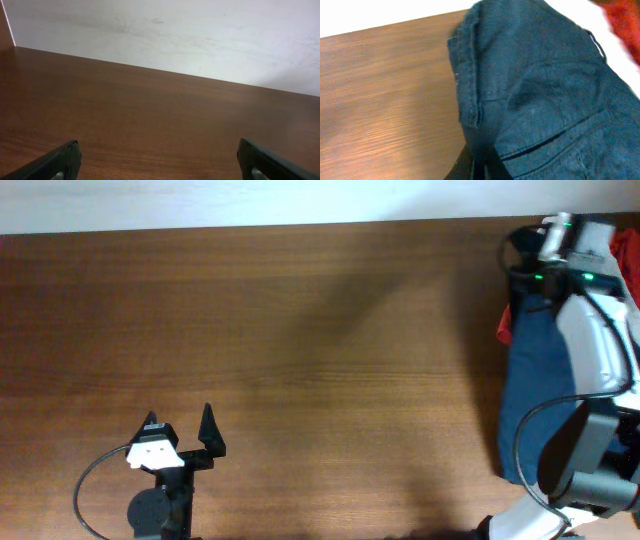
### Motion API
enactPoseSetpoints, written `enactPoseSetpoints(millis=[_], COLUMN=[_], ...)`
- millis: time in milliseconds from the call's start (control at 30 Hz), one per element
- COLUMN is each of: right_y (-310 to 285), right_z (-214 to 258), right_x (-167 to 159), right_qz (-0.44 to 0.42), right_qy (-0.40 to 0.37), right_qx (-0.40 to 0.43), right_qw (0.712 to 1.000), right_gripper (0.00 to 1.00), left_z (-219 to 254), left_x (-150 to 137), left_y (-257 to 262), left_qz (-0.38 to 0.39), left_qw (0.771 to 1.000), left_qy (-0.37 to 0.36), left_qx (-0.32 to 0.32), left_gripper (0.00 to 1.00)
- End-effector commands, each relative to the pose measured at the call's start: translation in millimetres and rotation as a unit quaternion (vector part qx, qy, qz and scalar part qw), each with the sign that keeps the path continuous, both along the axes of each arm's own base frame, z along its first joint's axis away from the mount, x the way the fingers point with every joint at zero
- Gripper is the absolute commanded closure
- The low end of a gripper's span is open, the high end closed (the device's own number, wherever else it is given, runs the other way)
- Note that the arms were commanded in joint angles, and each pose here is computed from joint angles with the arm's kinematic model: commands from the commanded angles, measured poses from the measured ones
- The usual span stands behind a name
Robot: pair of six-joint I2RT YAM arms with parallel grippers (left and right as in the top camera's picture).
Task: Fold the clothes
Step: 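Drag the navy trousers with the right gripper to the table center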
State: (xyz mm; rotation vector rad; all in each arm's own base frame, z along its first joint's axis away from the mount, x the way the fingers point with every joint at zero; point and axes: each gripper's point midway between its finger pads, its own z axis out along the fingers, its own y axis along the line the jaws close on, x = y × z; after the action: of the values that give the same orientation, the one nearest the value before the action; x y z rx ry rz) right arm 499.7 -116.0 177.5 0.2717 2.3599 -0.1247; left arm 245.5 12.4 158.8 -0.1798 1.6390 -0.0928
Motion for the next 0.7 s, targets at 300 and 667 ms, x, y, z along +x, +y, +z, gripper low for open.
enactPoseSetpoints(millis=[300,667], right_y=[325,485], right_z=[50,47], right_x=[-25,-140], right_qz=[0.356,0.517], right_qy=[-0.064,-0.033], right_qx=[0.081,0.102], right_qw=[0.929,0.849], right_gripper=[0.96,0.96], left_z=[-3,-3], left_x=[0,0], left_y=[2,2], left_qz=[0.005,0.005], left_qw=[1.000,1.000], left_qy=[0.001,0.001], left_qx=[0.002,0.002], left_gripper=[0.01,0.01])
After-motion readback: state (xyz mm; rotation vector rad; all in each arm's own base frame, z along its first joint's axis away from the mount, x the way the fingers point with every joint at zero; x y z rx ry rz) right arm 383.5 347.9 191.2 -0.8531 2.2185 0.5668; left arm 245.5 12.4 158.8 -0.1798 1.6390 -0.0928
